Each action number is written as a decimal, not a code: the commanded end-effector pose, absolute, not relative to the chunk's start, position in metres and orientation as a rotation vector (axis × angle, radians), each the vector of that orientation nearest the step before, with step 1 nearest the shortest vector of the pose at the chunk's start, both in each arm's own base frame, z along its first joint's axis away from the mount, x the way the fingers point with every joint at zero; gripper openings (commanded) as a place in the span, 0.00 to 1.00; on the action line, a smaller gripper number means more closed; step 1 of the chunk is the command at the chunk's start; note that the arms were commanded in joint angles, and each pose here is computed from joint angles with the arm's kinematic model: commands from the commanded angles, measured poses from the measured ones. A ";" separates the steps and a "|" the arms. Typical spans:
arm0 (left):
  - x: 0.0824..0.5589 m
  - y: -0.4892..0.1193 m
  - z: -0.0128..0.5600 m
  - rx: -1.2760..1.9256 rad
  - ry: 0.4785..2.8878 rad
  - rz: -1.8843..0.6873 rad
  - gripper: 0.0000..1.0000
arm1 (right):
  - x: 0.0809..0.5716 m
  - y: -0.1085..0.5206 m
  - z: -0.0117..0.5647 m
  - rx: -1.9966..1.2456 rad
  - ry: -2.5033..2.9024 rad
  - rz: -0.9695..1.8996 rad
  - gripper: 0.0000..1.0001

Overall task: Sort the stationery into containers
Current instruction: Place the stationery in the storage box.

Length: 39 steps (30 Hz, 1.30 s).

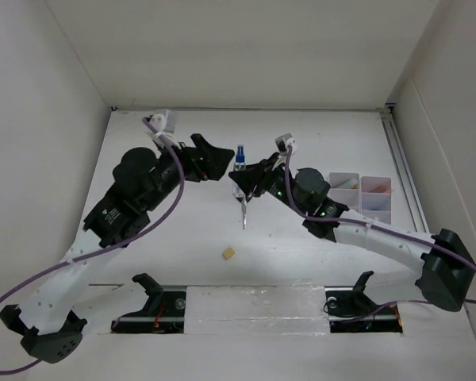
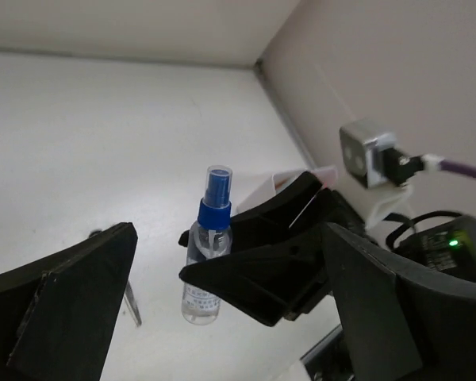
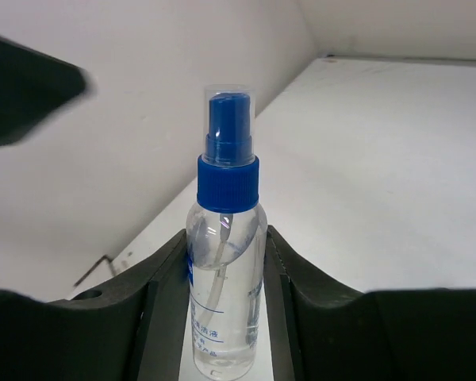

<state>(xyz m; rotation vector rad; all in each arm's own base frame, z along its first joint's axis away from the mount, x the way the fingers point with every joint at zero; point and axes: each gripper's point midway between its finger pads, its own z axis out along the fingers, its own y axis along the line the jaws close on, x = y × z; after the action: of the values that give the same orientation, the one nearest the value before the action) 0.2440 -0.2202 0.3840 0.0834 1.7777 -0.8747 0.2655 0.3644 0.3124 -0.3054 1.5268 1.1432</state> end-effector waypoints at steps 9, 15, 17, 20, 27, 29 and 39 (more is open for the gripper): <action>0.246 -0.126 0.382 -0.272 1.817 -0.479 1.00 | 0.304 0.150 0.283 0.442 1.594 0.322 0.00; 0.232 -0.106 0.297 -0.186 1.962 -0.296 1.00 | 0.268 0.008 0.234 0.985 1.531 -0.070 0.00; 0.231 -0.103 0.282 -0.205 1.975 -0.284 1.00 | 0.254 -0.024 0.222 1.080 1.505 -0.170 0.00; 0.232 -0.111 0.262 -0.185 1.994 -0.307 1.00 | 0.239 -0.054 0.217 1.176 1.460 -0.271 0.00; 0.230 -0.120 0.262 -0.146 1.996 -0.364 1.00 | 0.214 -0.090 0.215 1.255 1.394 -0.421 0.00; 0.228 -0.119 0.265 -0.150 1.983 -0.374 1.00 | 0.211 -0.096 0.209 1.267 1.401 -0.471 0.00; 0.222 -0.125 0.274 -0.124 1.955 -0.416 1.00 | 0.225 -0.102 0.190 1.314 1.446 -0.643 0.00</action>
<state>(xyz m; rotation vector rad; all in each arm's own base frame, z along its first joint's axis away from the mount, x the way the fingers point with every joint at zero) 0.2187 -0.1224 0.2684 -0.1298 1.9845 -0.4027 0.2250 -0.0958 0.1727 1.2683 1.5342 -0.6375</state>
